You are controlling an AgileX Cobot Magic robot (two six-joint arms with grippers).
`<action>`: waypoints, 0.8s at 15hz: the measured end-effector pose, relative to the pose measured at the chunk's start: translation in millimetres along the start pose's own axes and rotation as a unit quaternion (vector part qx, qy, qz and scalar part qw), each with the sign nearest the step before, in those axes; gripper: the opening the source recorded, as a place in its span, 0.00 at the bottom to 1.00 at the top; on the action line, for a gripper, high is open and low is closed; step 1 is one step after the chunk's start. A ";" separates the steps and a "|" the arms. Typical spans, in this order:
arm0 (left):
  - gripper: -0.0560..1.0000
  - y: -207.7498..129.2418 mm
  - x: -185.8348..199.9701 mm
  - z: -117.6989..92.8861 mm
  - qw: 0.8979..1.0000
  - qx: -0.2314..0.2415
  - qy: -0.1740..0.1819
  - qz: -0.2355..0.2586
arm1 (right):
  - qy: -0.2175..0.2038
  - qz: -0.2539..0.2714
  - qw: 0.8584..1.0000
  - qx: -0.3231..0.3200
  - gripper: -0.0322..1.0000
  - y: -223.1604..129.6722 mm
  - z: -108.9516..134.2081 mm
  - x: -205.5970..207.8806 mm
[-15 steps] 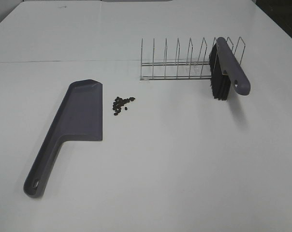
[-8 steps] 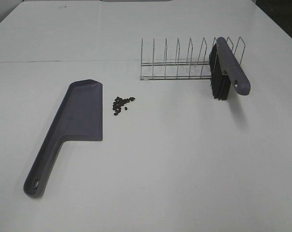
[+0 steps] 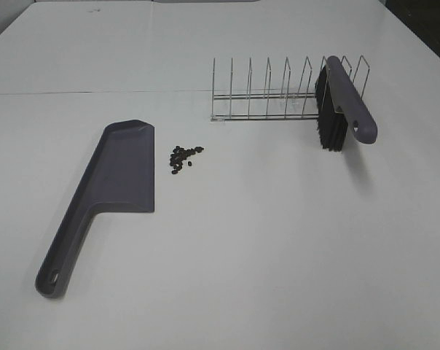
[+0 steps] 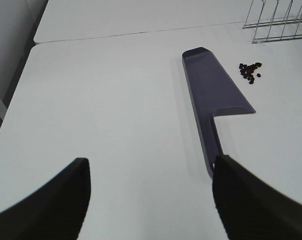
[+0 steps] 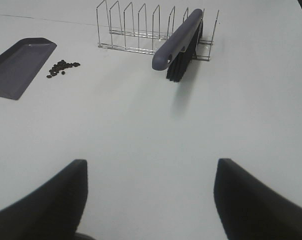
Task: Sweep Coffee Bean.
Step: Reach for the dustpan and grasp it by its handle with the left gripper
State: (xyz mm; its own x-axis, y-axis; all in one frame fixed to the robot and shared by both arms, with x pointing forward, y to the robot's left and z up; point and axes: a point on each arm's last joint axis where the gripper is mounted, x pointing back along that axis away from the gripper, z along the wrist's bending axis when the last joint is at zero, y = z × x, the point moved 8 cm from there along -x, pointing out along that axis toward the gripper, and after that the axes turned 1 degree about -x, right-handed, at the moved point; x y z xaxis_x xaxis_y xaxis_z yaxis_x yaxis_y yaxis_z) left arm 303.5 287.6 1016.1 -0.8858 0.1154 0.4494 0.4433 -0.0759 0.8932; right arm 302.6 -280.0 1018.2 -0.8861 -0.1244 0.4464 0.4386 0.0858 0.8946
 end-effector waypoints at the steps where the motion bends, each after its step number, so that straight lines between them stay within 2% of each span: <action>1: 0.66 0.0 0.0 0.0 1.000 0.000 0.000 0.000 | 0.000 0.000 1.000 0.000 0.69 0.0 0.0 0.0; 12: 0.66 0.0 0.0 0.0 1.000 0.000 0.000 0.000 | 0.000 0.000 1.000 0.000 0.69 0.0 0.0 0.0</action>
State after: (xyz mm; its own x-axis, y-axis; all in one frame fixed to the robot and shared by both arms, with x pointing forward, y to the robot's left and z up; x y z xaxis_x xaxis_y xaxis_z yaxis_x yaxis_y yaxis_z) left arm 303.5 287.6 1016.1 -0.8858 0.1154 0.4494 0.4433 -0.0759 0.8932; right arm 302.6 -280.0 1018.2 -0.8861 -0.1244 0.4464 0.4386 0.0858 0.8946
